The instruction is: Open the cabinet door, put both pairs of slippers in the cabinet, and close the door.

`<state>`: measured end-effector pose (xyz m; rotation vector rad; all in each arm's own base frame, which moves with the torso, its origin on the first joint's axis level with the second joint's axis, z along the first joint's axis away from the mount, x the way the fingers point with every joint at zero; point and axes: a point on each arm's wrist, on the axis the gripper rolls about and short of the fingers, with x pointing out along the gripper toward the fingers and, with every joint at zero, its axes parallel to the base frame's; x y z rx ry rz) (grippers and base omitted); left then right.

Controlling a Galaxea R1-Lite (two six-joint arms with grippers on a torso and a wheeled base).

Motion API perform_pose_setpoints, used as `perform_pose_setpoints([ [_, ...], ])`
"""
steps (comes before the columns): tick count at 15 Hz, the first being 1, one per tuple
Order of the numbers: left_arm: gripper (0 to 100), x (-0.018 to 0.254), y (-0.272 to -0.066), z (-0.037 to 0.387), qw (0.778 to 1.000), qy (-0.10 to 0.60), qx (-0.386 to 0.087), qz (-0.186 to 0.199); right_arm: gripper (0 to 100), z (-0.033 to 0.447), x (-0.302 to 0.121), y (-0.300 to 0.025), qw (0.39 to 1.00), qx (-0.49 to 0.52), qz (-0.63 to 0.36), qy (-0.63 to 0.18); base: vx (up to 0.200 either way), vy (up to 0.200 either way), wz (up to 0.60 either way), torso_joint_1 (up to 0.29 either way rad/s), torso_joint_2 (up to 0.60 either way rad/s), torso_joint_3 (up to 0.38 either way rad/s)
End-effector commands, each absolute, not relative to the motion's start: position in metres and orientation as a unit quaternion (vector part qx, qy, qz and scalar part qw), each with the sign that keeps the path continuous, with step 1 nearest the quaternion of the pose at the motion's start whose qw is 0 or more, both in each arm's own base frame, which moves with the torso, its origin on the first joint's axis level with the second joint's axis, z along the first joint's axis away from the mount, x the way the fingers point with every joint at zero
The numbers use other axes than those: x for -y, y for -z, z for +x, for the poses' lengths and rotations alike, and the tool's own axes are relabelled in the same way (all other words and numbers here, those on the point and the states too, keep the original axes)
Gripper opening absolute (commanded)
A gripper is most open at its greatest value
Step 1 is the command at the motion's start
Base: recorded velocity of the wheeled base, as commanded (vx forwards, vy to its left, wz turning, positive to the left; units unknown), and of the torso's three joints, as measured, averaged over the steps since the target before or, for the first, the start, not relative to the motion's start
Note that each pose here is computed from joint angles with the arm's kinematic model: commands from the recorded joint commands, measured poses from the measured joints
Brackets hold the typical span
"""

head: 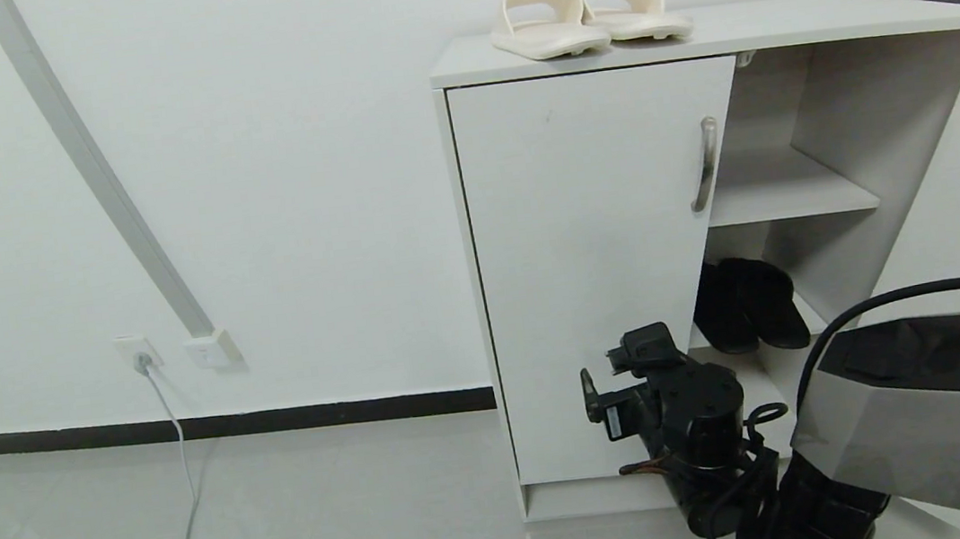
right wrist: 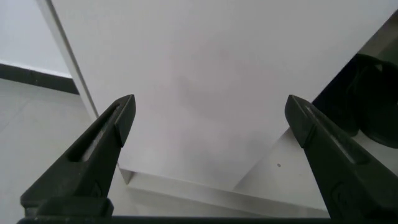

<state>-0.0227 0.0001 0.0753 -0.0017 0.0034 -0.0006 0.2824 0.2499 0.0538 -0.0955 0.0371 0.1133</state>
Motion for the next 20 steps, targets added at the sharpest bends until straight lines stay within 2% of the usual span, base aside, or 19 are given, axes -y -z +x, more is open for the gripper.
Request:
perform_pose_setpoints([
  [1,0,-0.0001,-0.0754,-0.0226,1.000,0.000,-0.002,-0.002,100,0.2826,-0.2494,-0.0554,0.997,-0.016,-0.046,-0.056,0.000,0.000,0.00,0.000,0.00,0.000],
  [10,0,-0.0001,-0.0754,-0.0226,1.000,0.000,-0.002,-0.002,100,0.2837,-0.2473,-0.0549,0.997,-0.018,-0.047,-0.053,0.000,0.000,0.00,0.000,0.00,-0.010],
  [20,0,-0.0001,-0.0754,-0.0226,1.000,0.000,-0.002,-0.002,100,0.2831,-0.2468,-0.0540,0.997,-0.019,-0.048,-0.053,0.000,0.000,0.00,0.075,-0.40,-0.330],
])
